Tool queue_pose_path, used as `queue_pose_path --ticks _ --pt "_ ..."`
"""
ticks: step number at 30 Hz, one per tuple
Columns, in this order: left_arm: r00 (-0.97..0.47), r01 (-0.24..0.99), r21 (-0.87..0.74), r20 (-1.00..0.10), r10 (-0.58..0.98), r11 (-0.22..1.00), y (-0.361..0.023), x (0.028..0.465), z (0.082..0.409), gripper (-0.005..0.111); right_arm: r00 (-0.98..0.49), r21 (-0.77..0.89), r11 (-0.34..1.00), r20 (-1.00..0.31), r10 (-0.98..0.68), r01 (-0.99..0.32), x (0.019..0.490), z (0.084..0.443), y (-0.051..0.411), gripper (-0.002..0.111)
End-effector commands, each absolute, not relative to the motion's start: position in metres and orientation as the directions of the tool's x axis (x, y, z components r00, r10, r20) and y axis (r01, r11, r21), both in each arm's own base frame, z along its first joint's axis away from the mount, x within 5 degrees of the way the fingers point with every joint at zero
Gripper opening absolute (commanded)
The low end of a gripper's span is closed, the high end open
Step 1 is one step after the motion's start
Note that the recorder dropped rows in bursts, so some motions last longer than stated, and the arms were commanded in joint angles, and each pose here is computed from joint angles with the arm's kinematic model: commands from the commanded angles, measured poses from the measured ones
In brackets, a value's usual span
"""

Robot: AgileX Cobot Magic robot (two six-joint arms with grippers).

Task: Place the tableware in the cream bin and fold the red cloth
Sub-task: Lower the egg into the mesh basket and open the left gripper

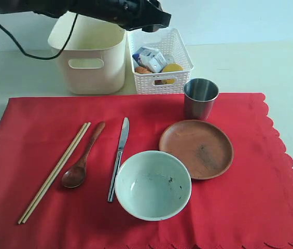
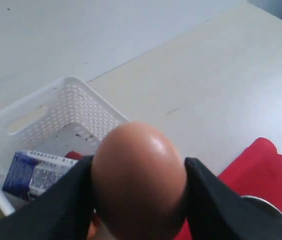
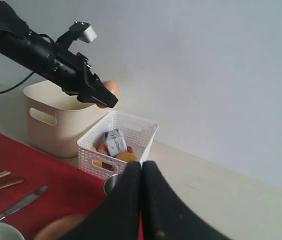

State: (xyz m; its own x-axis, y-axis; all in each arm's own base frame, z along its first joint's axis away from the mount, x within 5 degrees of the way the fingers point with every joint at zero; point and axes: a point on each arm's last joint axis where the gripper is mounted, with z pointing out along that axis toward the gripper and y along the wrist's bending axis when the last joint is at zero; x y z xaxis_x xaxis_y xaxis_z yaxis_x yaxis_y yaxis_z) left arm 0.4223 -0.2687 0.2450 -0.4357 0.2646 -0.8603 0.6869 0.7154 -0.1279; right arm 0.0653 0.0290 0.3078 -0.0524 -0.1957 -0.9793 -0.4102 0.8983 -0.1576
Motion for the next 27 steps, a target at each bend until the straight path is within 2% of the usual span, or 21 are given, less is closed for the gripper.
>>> queue_pose_path --ticks 1,8,19,23,27 --pt "-0.415 0.696 -0.118 -0.871 0.262 0.709 -0.283 0.441 0.230 0.000 -0.076 -0.158 0.899 -0.976 -0.206 -0.408 0.070 0.304 0.030 0.000" --pt "-0.451 0.694 -0.132 -0.846 0.285 0.708 -0.290 0.452 0.196 0.000 -0.094 -0.157 0.898 -0.973 -0.213 -0.411 0.073 0.303 0.031 0.000" --pt "-0.492 0.700 -0.149 -0.810 0.320 0.699 -0.292 0.453 0.169 0.002 -0.094 -0.162 0.898 -0.971 -0.218 -0.410 0.073 0.303 0.031 0.000" --pt "-0.506 0.704 -0.158 -0.795 0.333 0.692 -0.292 0.452 0.160 0.018 -0.094 -0.162 0.898 -0.971 -0.218 -0.410 0.073 0.303 0.031 0.000" --pt "-0.509 0.703 -0.161 -0.794 0.333 0.693 -0.292 0.452 0.158 0.041 -0.094 -0.162 0.898 -0.971 -0.218 -0.410 0.073 0.303 0.031 0.000"
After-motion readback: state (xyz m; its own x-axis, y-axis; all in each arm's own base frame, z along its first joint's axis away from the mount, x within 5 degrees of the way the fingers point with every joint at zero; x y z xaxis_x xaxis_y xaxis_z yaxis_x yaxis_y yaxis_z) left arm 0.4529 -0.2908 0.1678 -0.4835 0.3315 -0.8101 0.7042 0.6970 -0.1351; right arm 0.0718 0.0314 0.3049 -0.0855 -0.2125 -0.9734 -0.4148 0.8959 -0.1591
